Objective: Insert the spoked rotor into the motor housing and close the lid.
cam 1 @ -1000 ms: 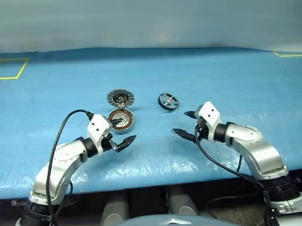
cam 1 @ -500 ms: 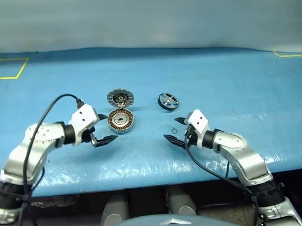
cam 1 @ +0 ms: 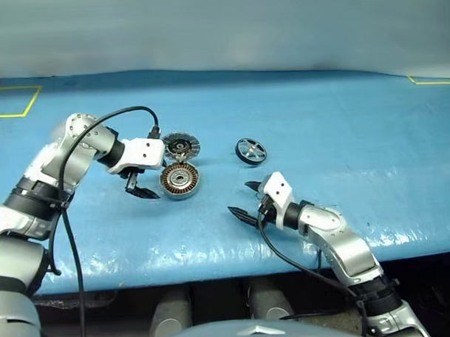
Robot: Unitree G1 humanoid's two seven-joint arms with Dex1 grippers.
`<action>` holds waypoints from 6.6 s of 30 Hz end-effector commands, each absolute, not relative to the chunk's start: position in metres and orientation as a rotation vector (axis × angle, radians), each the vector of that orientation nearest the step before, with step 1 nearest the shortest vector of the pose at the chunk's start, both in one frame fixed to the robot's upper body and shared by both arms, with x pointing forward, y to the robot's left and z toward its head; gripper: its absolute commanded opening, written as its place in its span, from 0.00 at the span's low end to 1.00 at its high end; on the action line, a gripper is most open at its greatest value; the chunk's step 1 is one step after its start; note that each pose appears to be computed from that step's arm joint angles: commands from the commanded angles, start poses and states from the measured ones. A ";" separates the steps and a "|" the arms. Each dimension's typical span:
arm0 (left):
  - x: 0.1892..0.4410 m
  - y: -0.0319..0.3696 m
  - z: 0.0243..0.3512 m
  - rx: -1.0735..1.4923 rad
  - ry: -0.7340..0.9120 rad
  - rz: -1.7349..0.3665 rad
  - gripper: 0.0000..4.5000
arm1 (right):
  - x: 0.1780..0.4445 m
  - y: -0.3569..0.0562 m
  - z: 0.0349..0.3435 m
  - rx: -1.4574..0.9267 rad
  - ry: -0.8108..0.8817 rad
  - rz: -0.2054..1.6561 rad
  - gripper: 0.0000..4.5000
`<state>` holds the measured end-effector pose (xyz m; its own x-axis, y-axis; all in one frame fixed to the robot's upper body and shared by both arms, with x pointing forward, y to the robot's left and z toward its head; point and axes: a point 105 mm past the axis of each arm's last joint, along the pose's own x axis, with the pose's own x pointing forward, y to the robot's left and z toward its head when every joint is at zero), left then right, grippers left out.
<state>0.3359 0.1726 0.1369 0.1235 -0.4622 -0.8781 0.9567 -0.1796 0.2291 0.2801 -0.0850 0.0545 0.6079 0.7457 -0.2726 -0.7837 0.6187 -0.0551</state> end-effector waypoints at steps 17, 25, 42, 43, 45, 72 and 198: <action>0.347 0.145 0.135 1.270 0.574 -1.603 1.00 | 0.279 -0.098 0.063 -0.181 0.167 0.769 0.99; 0.343 0.152 0.121 1.294 0.629 -1.631 1.00 | 0.280 -0.099 0.065 -0.184 0.163 0.759 0.99; 0.336 0.159 0.086 1.322 0.702 -1.646 1.00 | 0.280 -0.101 0.071 -0.198 0.147 0.755 0.99; 0.336 0.159 0.084 1.327 0.711 -1.646 1.00 | 0.280 -0.101 0.071 -0.199 0.147 0.754 0.99; 0.337 0.160 0.081 1.332 0.713 -1.637 1.00 | 0.280 -0.102 0.071 -0.201 0.146 0.752 0.99; 0.338 0.108 0.106 1.510 0.425 -1.740 0.49 | 0.275 -0.112 0.070 -0.213 0.160 0.720 1.00; 0.248 0.154 0.081 0.068 0.001 -0.888 0.91 | 0.295 0.004 0.090 -0.199 0.154 1.151 0.17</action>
